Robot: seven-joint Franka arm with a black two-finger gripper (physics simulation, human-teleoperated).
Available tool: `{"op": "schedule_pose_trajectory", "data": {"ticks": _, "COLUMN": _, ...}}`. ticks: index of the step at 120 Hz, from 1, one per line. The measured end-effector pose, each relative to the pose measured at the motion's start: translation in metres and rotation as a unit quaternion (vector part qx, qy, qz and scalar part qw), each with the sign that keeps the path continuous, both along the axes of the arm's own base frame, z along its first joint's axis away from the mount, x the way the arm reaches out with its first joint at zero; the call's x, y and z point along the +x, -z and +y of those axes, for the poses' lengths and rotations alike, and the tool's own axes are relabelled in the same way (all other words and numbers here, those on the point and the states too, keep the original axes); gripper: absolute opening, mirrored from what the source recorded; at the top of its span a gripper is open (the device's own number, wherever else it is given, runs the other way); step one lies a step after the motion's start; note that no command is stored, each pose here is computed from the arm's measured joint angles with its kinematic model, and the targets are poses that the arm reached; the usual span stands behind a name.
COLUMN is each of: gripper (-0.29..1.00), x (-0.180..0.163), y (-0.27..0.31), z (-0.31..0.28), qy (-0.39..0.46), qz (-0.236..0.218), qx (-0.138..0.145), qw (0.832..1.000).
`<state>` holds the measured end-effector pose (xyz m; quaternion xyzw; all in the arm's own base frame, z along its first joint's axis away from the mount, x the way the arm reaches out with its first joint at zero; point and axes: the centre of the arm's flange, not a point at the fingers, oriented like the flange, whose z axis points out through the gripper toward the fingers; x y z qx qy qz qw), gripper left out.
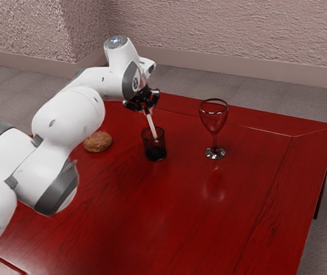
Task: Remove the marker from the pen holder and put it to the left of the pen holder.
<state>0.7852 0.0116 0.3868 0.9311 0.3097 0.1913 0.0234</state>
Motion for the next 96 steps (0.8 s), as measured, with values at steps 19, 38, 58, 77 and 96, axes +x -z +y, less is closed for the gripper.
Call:
{"op": "schedule_pose_trajectory", "data": {"ticks": 19, "gripper": -0.03, "x": -0.022, "y": -0.069, "z": 0.01, "qy": 0.001, "qz": -0.018, "qx": -0.015, "qw": 1.0}}
{"op": "schedule_pose_trajectory", "data": {"ticks": 38, "gripper": -0.03, "x": -0.025, "y": -0.032, "z": 0.053, "qy": 0.032, "qz": 0.039, "qx": -0.074, "qw": 0.996}}
{"op": "schedule_pose_trajectory", "data": {"ticks": 58, "gripper": -0.03, "x": -0.03, "y": -0.023, "z": 0.067, "qy": 0.056, "qz": 0.089, "qx": -0.045, "qw": 0.993}}
{"op": "schedule_pose_trajectory", "data": {"ticks": 77, "gripper": -0.03, "x": 0.002, "y": 0.056, "z": 0.08, "qy": 0.069, "qz": 0.133, "qx": 0.007, "qw": 0.989}}
{"op": "schedule_pose_trajectory", "data": {"ticks": 96, "gripper": -0.01, "x": 0.004, "y": 0.077, "z": 0.079, "qy": 0.093, "qz": 0.169, "qx": 0.035, "qw": 0.981}}
